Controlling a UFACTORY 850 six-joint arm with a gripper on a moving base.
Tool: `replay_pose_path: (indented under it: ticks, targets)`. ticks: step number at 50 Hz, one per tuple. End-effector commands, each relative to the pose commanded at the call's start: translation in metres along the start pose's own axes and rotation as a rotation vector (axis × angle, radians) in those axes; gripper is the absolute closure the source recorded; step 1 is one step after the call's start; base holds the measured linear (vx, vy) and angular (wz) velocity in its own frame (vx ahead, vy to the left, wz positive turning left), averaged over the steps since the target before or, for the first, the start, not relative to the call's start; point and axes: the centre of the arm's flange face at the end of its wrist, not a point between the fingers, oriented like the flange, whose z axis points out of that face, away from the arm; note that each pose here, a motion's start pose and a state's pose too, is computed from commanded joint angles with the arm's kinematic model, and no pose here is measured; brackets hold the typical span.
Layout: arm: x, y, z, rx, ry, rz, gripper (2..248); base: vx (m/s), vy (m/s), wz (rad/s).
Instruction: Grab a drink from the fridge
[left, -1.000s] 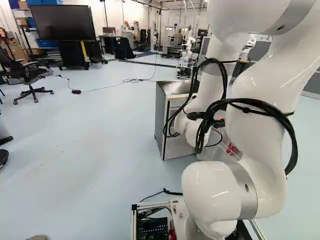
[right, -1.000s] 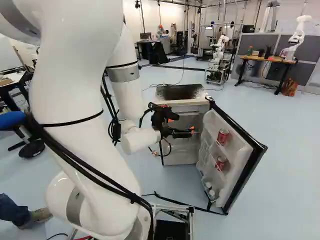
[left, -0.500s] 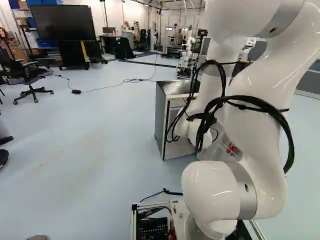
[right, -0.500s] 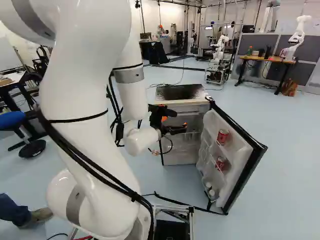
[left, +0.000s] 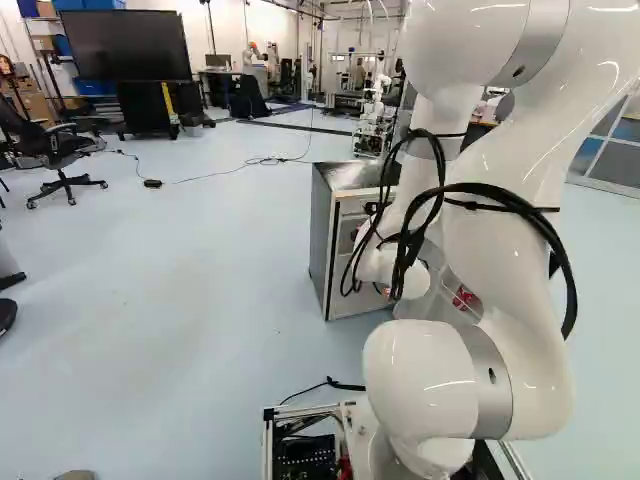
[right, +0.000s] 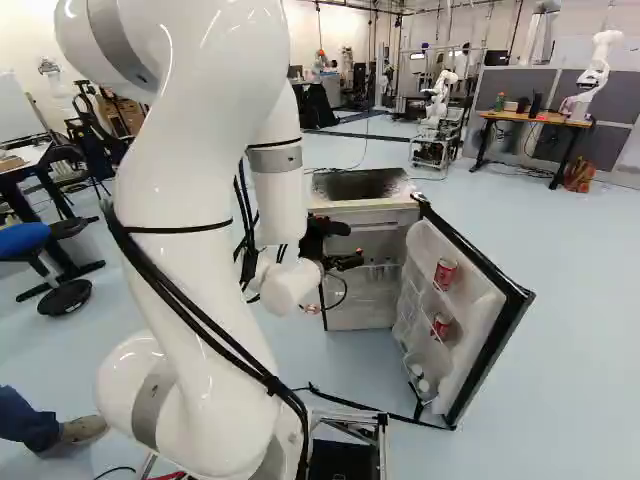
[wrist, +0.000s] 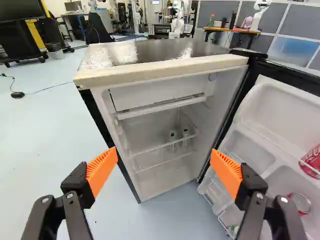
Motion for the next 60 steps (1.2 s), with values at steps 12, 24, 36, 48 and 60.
replay_pose_path:
  ticks: [12, 24, 36, 48, 60]
  targets:
    - [-0.003, 0.002, 0.003, -0.003, -0.008, 0.002, 3, 0.0, 0.0, 0.0]
    - [-0.003, 0.004, 0.003, -0.019, -0.009, 0.006, 3, 0.0, 0.0, 0.0]
    - [-0.003, 0.013, 0.004, -0.094, -0.008, 0.028, 3, 0.0, 0.0, 0.0]
    - [-0.002, 0.034, 0.008, -0.219, -0.003, 0.067, 3, 0.0, 0.0, 0.0]
    - [-0.001, 0.057, 0.013, -0.355, 0.007, 0.109, 3, 0.0, 0.0, 0.0]
